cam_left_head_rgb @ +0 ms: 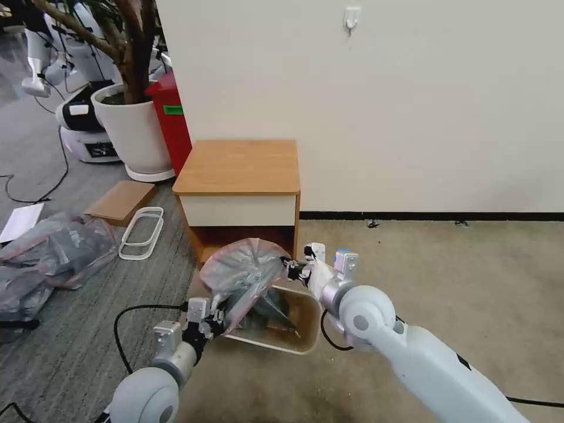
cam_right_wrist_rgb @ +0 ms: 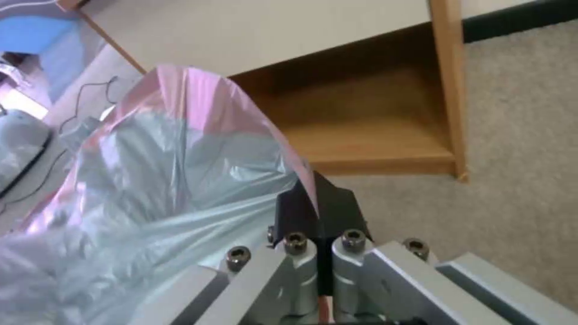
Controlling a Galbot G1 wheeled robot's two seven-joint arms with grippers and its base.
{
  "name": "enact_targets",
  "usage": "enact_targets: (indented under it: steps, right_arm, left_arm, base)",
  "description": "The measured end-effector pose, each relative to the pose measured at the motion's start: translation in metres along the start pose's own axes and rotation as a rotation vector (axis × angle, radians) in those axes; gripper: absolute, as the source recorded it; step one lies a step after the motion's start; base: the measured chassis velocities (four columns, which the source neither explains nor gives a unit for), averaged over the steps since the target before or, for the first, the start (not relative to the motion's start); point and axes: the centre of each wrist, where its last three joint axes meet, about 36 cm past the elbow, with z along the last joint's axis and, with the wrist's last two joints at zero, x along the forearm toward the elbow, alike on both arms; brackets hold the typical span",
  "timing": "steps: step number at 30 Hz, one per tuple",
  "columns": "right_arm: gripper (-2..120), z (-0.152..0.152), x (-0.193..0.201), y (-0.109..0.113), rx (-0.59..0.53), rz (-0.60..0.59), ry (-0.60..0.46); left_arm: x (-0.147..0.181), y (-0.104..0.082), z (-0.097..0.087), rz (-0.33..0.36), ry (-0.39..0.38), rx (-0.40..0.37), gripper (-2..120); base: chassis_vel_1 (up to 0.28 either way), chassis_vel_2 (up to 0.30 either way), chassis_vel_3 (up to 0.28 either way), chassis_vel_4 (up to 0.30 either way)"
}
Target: Pick up the garbage bag from the table and place it over the trash can.
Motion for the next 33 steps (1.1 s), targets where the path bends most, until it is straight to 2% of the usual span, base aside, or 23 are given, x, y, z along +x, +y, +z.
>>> enact_targets:
  steps: [11,15,22,33]
  right_arm:
    - [0,-0.002,0.011,-0.023,0.002,0.060,0.011]
    - [0,-0.003,0.018,-0.023,-0.003,0.057,0.004]
    - [0,0.000,0.033,-0.027,-0.026,0.062,0.002]
    - [0,0.004,0.053,-0.027,-0.036,0.061,0.000]
  left_arm:
    - [0.001,0.006,-0.012,0.007,-0.055,0.040,3]
    - [0.000,0.008,-0.015,0.000,-0.068,0.053,3]
    - [-0.007,0.012,-0.024,-0.033,-0.122,0.127,3]
    - [-0.014,0.013,-0.016,-0.071,-0.115,0.153,3]
  base:
    - [0.000,0.000,0.000,0.000]
    - [0.000,0.000,0.000,0.000]
    - [0.000,0.000,0.000,0.000]
    - [0.000,0.000,0.000,0.000]
